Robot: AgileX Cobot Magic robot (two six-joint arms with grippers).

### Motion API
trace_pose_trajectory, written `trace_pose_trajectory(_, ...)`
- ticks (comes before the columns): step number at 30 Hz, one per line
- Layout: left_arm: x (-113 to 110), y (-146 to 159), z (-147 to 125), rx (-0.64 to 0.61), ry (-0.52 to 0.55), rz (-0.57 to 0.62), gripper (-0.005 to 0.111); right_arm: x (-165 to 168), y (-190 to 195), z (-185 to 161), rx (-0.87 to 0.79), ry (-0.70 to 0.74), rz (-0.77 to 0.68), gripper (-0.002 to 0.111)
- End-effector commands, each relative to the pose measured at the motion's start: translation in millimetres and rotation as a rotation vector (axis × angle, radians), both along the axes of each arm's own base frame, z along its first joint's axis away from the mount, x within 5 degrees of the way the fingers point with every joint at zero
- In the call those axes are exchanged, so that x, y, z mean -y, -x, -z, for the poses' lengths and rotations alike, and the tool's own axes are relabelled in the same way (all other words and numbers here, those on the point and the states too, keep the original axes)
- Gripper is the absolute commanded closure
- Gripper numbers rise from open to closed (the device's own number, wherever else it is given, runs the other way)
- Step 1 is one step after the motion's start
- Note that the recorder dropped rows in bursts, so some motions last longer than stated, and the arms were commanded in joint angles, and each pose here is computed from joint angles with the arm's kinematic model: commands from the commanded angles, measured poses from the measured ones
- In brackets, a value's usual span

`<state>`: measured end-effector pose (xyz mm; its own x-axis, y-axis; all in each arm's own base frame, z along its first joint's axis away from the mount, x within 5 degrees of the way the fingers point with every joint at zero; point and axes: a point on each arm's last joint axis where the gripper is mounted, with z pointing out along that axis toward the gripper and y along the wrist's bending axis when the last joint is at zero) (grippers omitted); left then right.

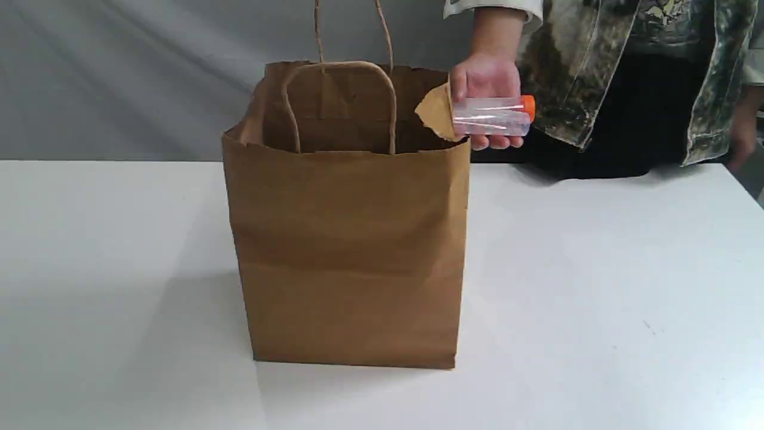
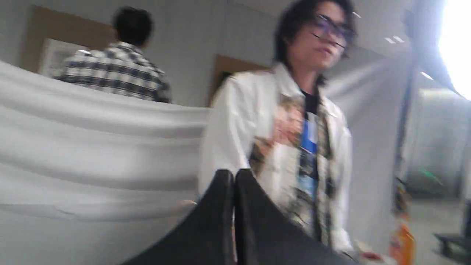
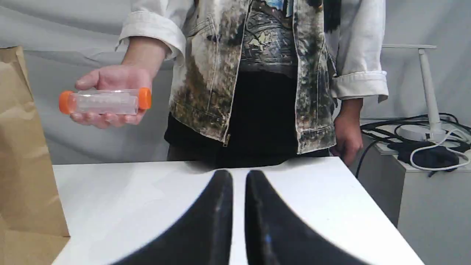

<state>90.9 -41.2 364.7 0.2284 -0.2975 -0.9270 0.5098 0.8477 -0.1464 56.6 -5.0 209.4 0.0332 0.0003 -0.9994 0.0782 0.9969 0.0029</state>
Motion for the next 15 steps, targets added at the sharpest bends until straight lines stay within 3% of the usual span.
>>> trace_pose_trajectory(1,30.9,-21.5,-11.5,-0.118,-0.242,0.325,0.107,0.4,0.4,1.1,0.000,0.000,0.008,0.102)
trace_pose_trajectory(5,42.8,-54.5,-28.1,-0.367,-0.269,0.494,0.106,0.4,0.4,1.1,0.000,0.000,0.008,0.102)
trace_pose_trajectory(7,46.0,-67.2,-33.5,-0.400,-0.255,0.534,0.104,0.4,0.4,1.1,0.000,-0.004,0.008,0.102)
trace_pose_trajectory(11,47.6,-86.7,-48.7,-0.370,-0.270,0.528,0.099,-2.1,1.3,-10.5,0.142,-0.198,-0.039,0.102)
trace_pose_trajectory(13,44.9,-90.2,-54.2,-0.316,-0.299,0.465,0.098,-2.0,3.0,-18.4,0.239,-0.337,-0.067,0.102)
trace_pose_trajectory(15,40.9,-90.4,-58.3,-0.268,-0.319,0.389,0.098,-2.0,5.4,-26.2,0.330,-0.372,-0.090,0.102)
